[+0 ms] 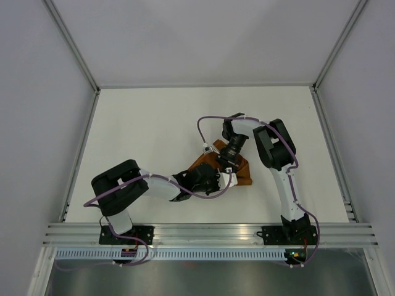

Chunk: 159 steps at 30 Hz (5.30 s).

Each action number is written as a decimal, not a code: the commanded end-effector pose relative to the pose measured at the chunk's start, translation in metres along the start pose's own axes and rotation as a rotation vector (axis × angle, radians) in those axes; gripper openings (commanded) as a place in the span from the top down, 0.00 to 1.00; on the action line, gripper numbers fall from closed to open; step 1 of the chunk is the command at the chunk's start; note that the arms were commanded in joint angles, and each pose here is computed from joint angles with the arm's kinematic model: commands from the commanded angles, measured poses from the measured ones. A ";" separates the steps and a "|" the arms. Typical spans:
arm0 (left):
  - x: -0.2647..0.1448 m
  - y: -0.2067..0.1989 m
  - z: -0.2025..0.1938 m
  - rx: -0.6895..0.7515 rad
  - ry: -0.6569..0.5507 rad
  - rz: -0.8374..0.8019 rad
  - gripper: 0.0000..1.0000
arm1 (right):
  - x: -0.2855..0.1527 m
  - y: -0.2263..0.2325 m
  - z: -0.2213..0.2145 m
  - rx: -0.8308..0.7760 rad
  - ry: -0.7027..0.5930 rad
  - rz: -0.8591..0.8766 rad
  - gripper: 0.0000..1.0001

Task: Fold the napkin, place the utensils inside, and roll it up
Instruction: Roll the napkin with the utensil

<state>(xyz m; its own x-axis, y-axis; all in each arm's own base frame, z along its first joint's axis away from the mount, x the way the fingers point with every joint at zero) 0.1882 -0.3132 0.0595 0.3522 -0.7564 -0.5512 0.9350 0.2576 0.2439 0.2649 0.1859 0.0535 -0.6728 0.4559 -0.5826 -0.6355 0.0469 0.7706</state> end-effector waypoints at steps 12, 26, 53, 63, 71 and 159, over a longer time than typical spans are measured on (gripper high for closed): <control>0.011 -0.013 -0.014 -0.057 0.045 -0.175 0.98 | -0.018 -0.025 0.010 -0.177 -0.028 -0.241 0.62; 0.005 0.002 -0.031 -0.391 0.014 -0.390 0.98 | -0.110 0.039 -0.002 -0.358 -0.426 -0.755 0.49; 0.018 0.018 -0.047 -0.740 0.067 -0.600 0.98 | 0.007 0.058 -0.025 -0.793 -0.192 -1.042 0.43; 0.018 0.019 -0.047 -0.750 0.075 -0.602 0.98 | 0.020 0.054 -0.032 -0.788 -0.120 -1.003 0.49; 0.017 0.021 -0.044 -0.738 0.066 -0.590 0.92 | 0.026 0.048 -0.032 -0.752 -0.087 -0.954 0.76; 0.009 0.000 -0.021 0.052 0.091 -0.004 0.92 | -0.004 -0.055 -0.016 -0.102 0.041 -0.168 0.86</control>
<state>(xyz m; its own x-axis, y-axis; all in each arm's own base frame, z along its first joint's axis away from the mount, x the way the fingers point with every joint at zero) 0.1951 -0.3162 0.0606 0.4245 -0.7460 -0.5131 0.8966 0.2672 0.3532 0.2747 0.1717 0.0530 -0.6346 0.4897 -0.5978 -0.6450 0.0904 0.7588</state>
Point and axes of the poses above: each gripper's point midway between its finger pads, its own x axis out along the fingers, its own y axis along the line the jaws close on, z = x × y, the point moved 7 cm from there along -x, back along the fingers, and after that the axes turned 3 degrees about -x, right-handed, at the moved point
